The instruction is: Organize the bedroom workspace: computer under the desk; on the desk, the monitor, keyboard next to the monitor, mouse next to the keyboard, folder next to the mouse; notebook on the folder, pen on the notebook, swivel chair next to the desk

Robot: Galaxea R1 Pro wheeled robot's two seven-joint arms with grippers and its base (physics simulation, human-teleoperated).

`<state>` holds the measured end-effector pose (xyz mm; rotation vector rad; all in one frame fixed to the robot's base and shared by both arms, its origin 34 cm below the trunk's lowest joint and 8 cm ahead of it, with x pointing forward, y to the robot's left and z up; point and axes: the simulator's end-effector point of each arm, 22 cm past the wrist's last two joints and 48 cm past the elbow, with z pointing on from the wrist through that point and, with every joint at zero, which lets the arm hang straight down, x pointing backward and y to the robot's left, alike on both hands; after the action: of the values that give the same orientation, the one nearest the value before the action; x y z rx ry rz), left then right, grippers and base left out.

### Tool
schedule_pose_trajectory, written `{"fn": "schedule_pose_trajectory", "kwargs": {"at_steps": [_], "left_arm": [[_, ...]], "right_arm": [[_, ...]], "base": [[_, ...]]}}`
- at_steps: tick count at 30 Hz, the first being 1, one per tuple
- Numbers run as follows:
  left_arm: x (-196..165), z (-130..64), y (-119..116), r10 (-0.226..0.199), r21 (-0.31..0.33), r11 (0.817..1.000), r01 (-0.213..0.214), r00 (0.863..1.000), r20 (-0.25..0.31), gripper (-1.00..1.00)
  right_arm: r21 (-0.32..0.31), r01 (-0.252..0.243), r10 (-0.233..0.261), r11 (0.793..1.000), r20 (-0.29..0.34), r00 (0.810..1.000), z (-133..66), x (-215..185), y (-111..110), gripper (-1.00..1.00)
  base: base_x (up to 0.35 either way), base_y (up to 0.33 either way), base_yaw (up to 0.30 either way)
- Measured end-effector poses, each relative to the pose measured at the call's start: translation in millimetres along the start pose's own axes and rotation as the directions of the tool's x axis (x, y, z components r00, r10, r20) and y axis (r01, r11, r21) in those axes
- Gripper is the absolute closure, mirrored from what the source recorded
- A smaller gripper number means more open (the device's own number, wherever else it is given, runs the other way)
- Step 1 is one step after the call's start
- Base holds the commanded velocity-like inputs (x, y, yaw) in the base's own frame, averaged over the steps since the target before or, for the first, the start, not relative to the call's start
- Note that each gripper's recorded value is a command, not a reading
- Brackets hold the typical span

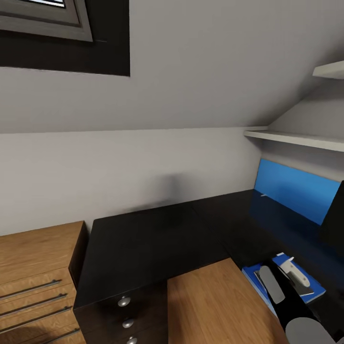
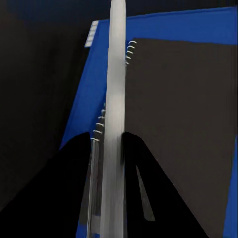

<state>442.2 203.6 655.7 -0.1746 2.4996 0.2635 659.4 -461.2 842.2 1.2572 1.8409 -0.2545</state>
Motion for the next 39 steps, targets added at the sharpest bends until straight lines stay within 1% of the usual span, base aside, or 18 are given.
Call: {"fn": "schedule_pose_trajectory", "kwargs": {"at_steps": [2,6,9,15,22,28,31,39], "left_arm": [[3.9,-0.2,-2.2,0.002,-0.001,1.0,-0.002,1.0,-0.008,-1.0],[8.6,-0.5,-4.9,0.005,-0.002,1.0,-0.005,1.0,-0.017,-1.0],[9.8,-0.5,-5.5,0.005,-0.002,1.0,-0.006,1.0,-0.02,-1.0],[10.9,-0.7,-6.3,0.006,-0.002,1.0,-0.006,1.0,-0.022,-1.0],[11.0,-0.8,-6.5,0.006,-0.002,1.0,-0.006,1.0,-0.022,-1.0],[11.1,-0.9,-6.6,0.006,-0.002,1.0,-0.006,1.0,-0.022,-1.0],[11.3,-0.9,-6.8,0.007,-0.001,1.0,-0.007,1.0,-0.022,-1.0],[11.0,-1.5,-8.8,0.006,0.001,1.0,-0.006,1.0,-0.022,-1.0]], "right_arm": [[0.01,0.001,-0.001,1.0,0.005,1.0,3.4,-3.2,-3.0,1.0],[0.021,0.008,-0.008,1.0,0.0,1.0,7.8,-4.0,-1.0,1.0],[0.017,0.031,-0.031,0.999,-0.008,0.999,12.7,-0.5,3.7,1.0],[0.011,0.069,-0.069,0.998,0.003,0.998,18.6,0.8,8.2,1.0],[0.013,0.075,-0.075,0.997,0.003,0.997,19.8,1.7,8.1,1.0],[0.047,0.081,-0.081,0.996,0.004,0.997,31.0,-3.1,-1.8,1.0],[0.054,0.081,-0.081,0.995,0.005,0.997,35.1,-5.5,-3.0,1.0],[0.06,0.081,-0.081,0.995,0.006,0.997,37.6,-8.1,-4.2,1.0]], "base": [[0.0,0.0,0.0],[0.0,0.0,0.0],[0.0,0.0,0.0],[0.0,0.0,0.0],[0.0,0.0,0.0],[0.0,0.0,0.0],[0.0,0.0,0.0],[0.0,0.0,0.0]]}}
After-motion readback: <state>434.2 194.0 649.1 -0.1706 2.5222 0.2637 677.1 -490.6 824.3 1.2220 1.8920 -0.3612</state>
